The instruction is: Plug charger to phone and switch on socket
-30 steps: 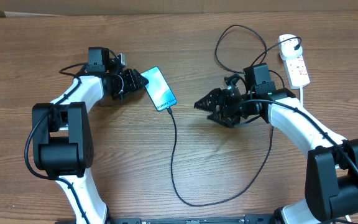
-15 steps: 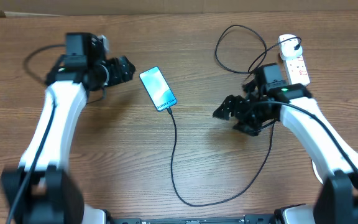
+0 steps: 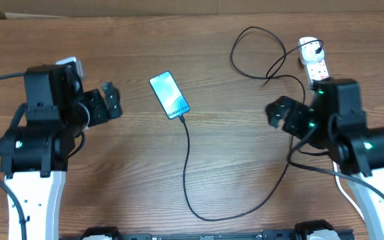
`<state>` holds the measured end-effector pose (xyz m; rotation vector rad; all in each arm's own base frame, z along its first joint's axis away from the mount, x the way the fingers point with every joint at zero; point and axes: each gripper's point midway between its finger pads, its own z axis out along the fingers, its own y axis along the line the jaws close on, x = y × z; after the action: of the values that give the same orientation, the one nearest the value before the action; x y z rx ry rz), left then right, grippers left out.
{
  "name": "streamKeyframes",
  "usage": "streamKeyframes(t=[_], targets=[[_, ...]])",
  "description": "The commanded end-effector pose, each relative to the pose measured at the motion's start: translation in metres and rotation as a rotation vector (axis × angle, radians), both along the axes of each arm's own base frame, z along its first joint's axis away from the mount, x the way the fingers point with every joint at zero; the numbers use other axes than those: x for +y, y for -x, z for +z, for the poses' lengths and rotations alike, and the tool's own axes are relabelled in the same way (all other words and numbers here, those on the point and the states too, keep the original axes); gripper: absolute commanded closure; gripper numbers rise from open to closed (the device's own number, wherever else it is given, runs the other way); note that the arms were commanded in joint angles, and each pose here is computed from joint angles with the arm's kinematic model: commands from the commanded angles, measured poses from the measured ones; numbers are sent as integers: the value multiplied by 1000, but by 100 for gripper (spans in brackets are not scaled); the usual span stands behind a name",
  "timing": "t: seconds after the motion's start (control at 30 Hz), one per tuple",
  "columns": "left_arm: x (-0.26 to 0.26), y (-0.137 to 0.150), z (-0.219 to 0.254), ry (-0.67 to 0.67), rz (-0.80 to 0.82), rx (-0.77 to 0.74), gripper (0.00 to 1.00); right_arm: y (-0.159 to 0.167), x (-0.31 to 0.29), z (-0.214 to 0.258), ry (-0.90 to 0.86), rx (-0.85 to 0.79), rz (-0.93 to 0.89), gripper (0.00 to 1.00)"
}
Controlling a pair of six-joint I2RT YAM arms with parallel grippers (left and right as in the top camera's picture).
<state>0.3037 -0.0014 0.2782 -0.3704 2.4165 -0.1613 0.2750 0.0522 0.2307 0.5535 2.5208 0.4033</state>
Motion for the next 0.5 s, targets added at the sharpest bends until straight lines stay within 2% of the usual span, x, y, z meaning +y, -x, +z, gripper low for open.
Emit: streamKeyframes(t=[0.0, 0.17, 0.47], targets=[[14, 5, -3, -34, 63, 28, 0, -9, -41, 10, 102, -44, -166, 0], [3, 4, -16, 16, 23, 84, 0, -31, -94, 4, 156, -53, -319, 0], [0, -6, -35, 29, 14, 149, 1, -95, -154, 28, 188, -108, -315, 0]])
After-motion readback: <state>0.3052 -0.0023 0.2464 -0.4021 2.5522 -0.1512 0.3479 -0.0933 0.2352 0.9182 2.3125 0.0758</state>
